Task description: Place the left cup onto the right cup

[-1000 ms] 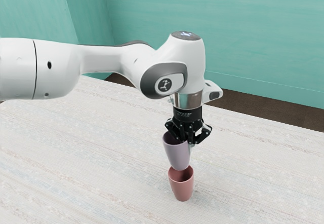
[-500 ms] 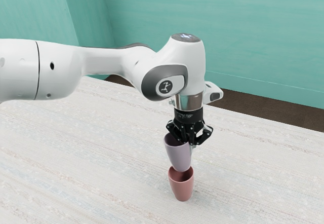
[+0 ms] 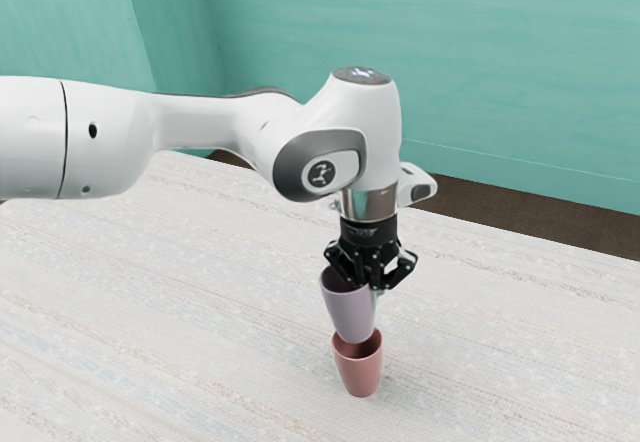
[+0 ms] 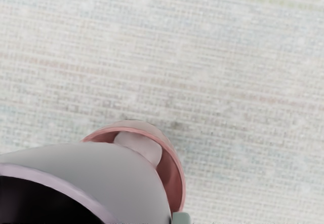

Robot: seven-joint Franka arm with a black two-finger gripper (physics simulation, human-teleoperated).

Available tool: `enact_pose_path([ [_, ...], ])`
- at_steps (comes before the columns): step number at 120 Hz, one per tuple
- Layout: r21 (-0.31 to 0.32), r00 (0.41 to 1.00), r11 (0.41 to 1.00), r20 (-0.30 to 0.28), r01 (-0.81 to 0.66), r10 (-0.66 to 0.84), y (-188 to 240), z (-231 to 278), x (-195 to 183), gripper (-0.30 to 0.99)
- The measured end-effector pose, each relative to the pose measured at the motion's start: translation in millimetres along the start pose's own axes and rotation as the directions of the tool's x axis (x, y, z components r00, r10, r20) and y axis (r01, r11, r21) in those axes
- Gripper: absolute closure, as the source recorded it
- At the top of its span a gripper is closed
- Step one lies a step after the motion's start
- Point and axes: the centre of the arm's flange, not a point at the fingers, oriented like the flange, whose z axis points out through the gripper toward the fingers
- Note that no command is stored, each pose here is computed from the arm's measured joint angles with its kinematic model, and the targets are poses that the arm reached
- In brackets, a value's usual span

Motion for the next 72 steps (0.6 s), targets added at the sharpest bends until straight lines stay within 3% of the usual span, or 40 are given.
enact_pose_path([
  [72, -0.005, 0.999, 0.999, 0.024, 0.046, -0.046, -1.8, 6.0, -3.1, 0.78],
])
